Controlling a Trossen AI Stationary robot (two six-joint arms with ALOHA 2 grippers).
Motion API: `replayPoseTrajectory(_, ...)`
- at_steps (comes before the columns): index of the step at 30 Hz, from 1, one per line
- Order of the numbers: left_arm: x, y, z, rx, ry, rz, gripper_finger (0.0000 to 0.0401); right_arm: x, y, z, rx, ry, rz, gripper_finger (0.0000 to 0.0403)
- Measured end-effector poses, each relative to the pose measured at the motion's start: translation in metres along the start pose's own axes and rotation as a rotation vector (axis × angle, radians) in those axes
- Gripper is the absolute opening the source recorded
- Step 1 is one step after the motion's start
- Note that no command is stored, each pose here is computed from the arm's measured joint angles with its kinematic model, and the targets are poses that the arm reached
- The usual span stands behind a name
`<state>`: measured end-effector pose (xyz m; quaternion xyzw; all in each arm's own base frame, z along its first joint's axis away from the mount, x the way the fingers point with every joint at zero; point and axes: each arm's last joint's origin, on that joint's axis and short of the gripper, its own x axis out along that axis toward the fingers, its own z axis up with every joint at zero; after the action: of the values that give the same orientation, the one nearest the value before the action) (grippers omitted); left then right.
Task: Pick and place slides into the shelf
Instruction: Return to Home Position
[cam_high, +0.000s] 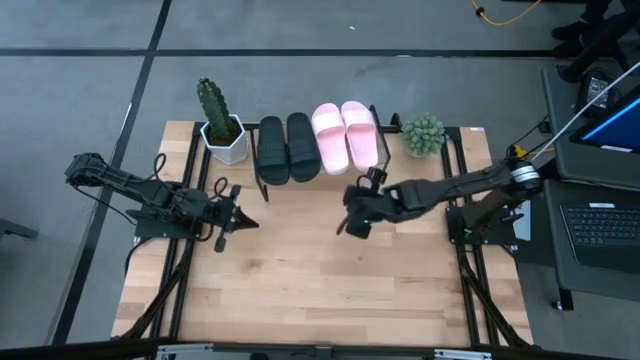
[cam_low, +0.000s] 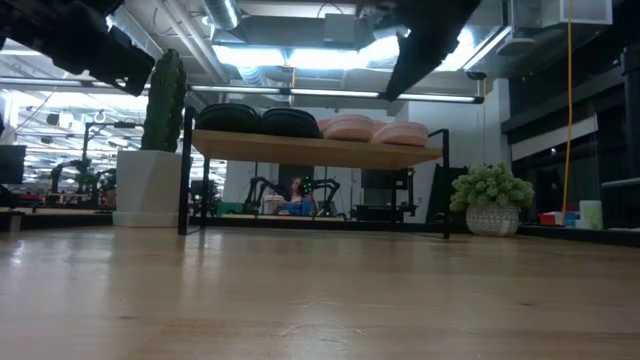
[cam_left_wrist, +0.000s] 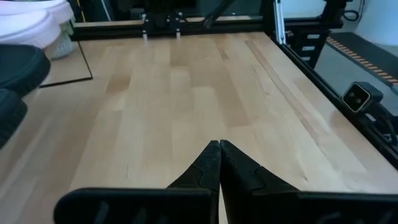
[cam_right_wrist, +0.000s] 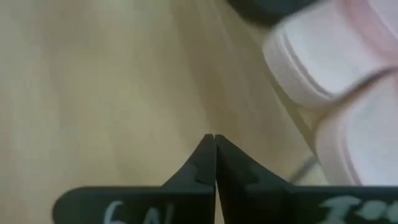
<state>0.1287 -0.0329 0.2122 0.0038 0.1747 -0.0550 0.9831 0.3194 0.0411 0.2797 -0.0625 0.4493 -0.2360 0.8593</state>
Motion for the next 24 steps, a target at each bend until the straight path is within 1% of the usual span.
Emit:
replayPoseTrajectory(3, 0.0, 0.001, 0.0, 0.002, -0.004, 0.019, 0.0, -0.004, -0.004, -0.01, 0.012, -0.112, 0.08, 0.0002)
replayPoseTrajectory(8, -0.006, 0.003, 0.003, 0.059, -0.041, 0.046, 0.0, -0.015, -0.02, -0.029, 0.018, -0.267, 0.134, 0.0002)
replayPoseTrajectory(13, -0.022, 0.009, 0.006, 0.082, -0.12, 0.074, 0.0, -0.021, -0.038, -0.051, 0.025, -0.413, 0.247, 0.0003)
replayPoseTrajectory(16, -0.035, 0.013, 0.004, 0.073, -0.155, 0.099, 0.0, -0.021, -0.047, -0.063, 0.031, -0.476, 0.291, 0.0003)
replayPoseTrajectory(20, -0.052, 0.017, 0.004, 0.05, -0.245, 0.126, 0.0, -0.021, -0.057, -0.077, 0.042, -0.521, 0.323, 0.0003)
replayPoseTrajectory(24, -0.06, 0.019, 0.0, 0.074, -0.303, 0.139, 0.0, -0.021, -0.064, -0.087, -0.008, -0.59, 0.393, 0.0003)
